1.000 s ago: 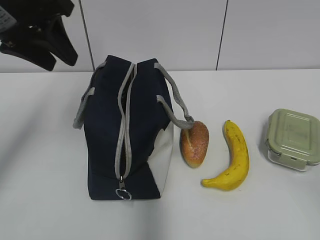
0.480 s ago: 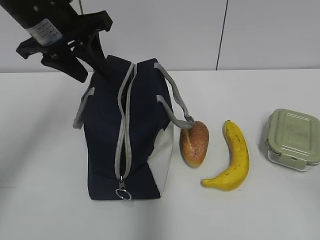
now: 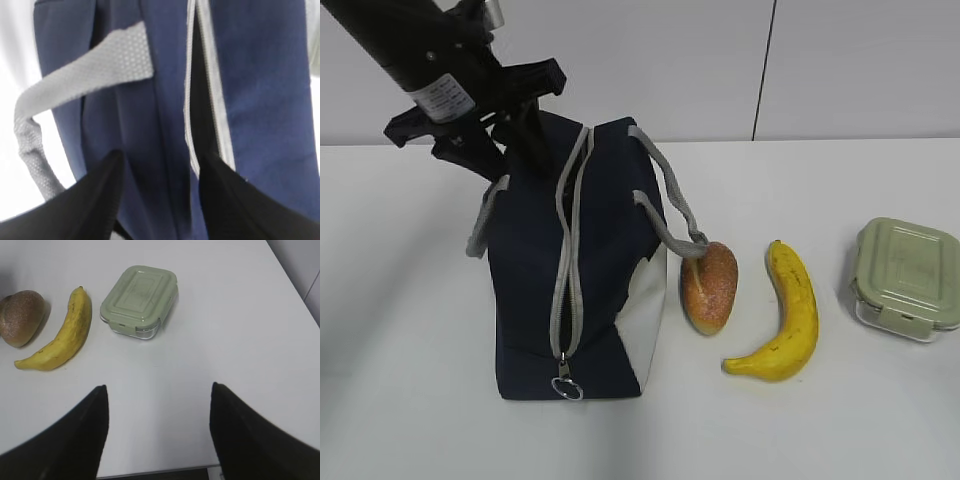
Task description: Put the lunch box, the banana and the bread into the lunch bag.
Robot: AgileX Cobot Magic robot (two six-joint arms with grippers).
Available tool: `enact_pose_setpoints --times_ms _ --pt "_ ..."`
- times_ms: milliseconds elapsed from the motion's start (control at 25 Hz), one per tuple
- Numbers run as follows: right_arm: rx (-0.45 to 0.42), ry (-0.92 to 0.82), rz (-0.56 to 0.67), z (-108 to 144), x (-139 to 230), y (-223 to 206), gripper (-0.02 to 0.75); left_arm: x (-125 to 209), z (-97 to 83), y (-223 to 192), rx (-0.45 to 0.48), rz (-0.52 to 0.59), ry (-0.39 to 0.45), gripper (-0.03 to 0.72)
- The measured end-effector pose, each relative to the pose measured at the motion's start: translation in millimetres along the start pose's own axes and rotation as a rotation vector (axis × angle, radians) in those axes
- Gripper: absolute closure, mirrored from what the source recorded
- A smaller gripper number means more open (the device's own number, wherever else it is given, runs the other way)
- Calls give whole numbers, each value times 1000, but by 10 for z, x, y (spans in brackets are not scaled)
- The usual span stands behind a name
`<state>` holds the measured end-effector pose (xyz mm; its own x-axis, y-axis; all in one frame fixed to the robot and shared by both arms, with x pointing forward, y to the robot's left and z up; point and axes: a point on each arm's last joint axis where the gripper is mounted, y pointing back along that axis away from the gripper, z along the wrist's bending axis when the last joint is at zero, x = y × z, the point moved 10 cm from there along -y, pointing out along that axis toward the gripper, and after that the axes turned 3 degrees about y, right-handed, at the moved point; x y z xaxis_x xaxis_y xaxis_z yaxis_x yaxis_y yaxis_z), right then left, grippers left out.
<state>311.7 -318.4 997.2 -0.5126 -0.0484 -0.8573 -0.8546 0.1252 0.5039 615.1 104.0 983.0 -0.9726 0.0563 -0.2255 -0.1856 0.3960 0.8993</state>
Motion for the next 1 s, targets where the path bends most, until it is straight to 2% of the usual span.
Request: enact_pose_setpoints --times_ms 120,360,1000 --pt "0 0 0 0 0 0 266 -40 -9 -1 3 -21 -1 412" --pt "0 0 0 0 0 0 266 -40 -13 -3 4 -22 -2 671" --pt "0 0 -2 0 -4 0 266 -39 -13 -3 4 -21 0 690"
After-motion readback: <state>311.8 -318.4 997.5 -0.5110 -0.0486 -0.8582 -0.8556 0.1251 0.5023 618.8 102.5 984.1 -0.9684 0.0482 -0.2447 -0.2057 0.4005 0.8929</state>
